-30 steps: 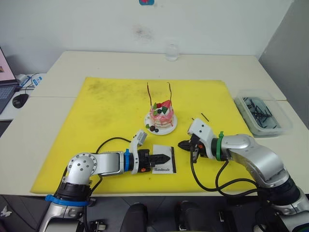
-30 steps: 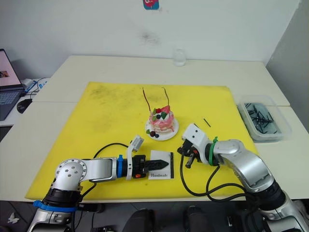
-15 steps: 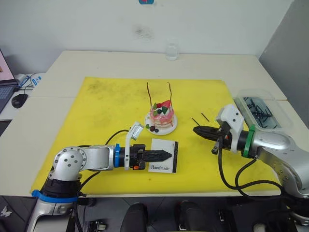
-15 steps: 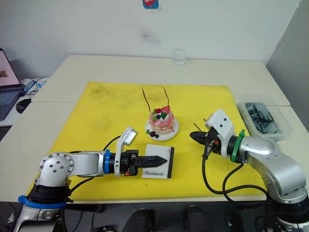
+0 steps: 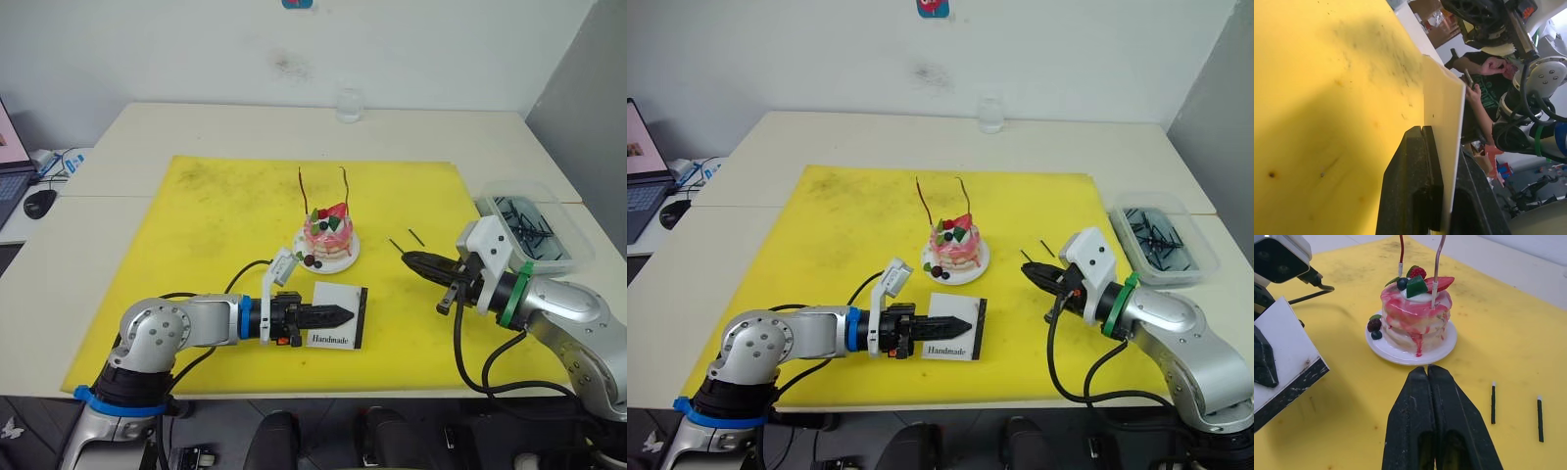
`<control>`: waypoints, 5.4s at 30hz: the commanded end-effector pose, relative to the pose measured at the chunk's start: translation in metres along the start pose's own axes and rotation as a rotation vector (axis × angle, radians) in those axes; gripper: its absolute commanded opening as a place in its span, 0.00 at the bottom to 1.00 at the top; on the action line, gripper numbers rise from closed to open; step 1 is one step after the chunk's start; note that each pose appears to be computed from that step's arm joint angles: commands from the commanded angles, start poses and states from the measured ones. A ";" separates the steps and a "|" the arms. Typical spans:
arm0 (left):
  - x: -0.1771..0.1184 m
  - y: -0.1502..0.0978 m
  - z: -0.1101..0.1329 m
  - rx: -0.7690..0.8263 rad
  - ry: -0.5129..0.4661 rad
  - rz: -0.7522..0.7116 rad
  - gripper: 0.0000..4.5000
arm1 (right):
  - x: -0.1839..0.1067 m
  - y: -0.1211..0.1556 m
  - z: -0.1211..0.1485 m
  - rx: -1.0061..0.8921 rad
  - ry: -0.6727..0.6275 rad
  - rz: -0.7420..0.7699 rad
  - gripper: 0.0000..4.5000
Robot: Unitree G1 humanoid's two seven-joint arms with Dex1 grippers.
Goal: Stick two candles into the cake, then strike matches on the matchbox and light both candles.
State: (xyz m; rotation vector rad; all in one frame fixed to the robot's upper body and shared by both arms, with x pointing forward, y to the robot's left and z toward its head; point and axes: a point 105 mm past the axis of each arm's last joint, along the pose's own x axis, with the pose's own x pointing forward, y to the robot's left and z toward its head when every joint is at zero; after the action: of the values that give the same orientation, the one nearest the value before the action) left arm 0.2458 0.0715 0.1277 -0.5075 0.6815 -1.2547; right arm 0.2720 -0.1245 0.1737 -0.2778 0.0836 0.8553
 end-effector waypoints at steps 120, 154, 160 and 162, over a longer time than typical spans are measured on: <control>-0.036 -0.008 0.009 -0.150 -0.163 0.168 0.00 | 0.077 -0.068 -0.064 0.100 0.000 -0.288 0.43; -0.021 -0.011 0.003 -0.160 -0.113 0.123 0.00 | 0.008 0.004 -0.049 0.202 0.043 -0.298 0.01; -0.018 -0.012 0.003 -0.155 -0.097 0.111 0.00 | 0.013 0.009 -0.068 0.245 0.040 -0.325 0.01; -0.018 -0.011 0.003 -0.154 -0.099 0.112 0.00 | 0.015 0.006 -0.073 0.247 0.038 -0.340 0.01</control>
State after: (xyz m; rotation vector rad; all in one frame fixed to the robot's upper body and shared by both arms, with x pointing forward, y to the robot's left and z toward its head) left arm 0.2387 0.0901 0.1331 -0.6573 0.7458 -1.0343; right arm 0.2767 -0.1256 0.0952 -0.0593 0.2131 0.5192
